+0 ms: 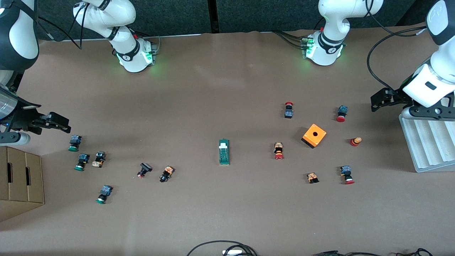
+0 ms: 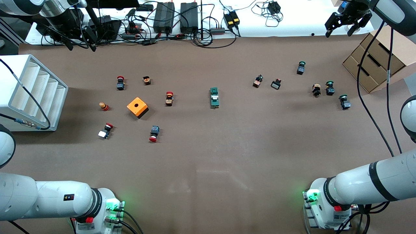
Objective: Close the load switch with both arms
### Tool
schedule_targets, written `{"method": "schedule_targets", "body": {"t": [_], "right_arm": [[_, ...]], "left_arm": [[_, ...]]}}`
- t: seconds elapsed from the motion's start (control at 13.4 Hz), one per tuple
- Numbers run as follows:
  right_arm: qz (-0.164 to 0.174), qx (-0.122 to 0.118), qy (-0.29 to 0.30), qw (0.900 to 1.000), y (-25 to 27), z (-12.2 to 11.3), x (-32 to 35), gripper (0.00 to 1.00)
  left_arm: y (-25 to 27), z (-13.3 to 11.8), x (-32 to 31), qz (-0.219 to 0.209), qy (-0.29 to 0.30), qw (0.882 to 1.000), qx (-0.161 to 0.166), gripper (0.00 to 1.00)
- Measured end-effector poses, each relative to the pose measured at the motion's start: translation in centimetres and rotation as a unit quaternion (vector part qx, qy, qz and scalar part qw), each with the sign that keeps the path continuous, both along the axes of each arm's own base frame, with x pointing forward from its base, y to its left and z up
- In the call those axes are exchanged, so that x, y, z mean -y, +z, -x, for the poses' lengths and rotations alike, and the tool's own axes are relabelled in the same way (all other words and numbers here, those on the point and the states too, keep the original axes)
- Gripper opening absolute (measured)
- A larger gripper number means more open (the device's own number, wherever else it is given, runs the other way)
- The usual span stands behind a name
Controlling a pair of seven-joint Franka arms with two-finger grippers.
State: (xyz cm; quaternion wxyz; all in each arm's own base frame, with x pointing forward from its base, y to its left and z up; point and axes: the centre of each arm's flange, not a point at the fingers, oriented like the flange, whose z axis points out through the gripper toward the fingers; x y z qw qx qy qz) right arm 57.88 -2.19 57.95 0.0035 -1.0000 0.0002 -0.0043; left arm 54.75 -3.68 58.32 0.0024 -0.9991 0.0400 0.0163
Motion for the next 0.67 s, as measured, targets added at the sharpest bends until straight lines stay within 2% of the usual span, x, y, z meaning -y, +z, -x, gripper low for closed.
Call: {"method": "schedule_targets", "body": {"t": [0.22,0.67], "right_arm": [[0.000,0.000,0.000,1.000,0.0,0.0,0.0,1.00],[0.000,0.000,0.000,1.000,0.0,0.0,0.0,1.00]], "left_arm": [[0.0,0.2,2.0,0.022,0.025,0.999,-0.003,1.00],[0.4,2.3,12.9,0.016,0.081,0.997,0.002,1.00]]}}
